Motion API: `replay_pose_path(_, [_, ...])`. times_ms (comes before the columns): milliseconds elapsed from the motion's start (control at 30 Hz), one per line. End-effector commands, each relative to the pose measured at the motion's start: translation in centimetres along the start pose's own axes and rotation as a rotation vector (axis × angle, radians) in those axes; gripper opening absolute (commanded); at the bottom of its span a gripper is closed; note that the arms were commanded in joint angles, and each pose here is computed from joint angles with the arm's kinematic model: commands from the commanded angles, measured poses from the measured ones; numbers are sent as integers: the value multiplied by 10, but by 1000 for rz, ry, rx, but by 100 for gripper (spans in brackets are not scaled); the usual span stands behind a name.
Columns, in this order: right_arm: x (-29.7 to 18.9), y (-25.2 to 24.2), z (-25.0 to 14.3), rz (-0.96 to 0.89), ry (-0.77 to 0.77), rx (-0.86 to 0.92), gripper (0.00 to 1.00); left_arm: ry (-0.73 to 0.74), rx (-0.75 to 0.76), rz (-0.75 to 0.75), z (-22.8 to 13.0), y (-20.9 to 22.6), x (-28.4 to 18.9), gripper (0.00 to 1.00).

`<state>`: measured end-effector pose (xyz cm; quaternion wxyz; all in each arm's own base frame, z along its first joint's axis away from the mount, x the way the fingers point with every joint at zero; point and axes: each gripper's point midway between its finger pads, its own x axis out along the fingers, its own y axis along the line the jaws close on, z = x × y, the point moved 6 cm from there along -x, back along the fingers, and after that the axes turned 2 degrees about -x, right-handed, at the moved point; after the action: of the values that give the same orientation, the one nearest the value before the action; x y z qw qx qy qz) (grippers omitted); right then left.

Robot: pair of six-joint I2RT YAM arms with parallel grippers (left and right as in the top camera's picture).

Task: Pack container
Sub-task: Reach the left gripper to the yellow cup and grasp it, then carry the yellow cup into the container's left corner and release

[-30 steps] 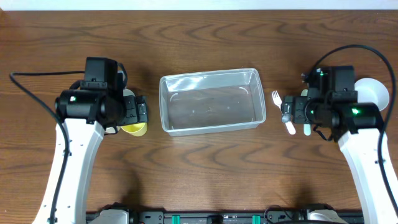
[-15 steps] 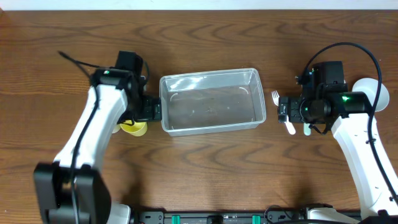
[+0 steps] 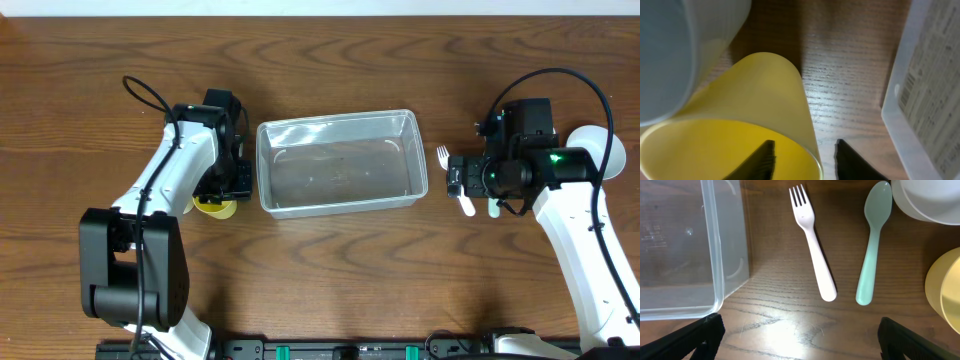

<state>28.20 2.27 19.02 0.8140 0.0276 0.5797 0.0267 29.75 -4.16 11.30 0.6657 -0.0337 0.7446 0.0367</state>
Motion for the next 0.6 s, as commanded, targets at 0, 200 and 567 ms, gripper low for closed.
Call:
replay_pose_path(0, [-3,-1,4,-1,-13,20,99,-2,1,4,2,0,-1,27])
replay_pose_path(200, [-3,-1,4,-1,-12,20,99,2,1,4,1,0,-1,9])
replay_pose_path(567, [-3,-2,3,-2,-10,20,99,-65,55,-7,-17,-13,-42,6])
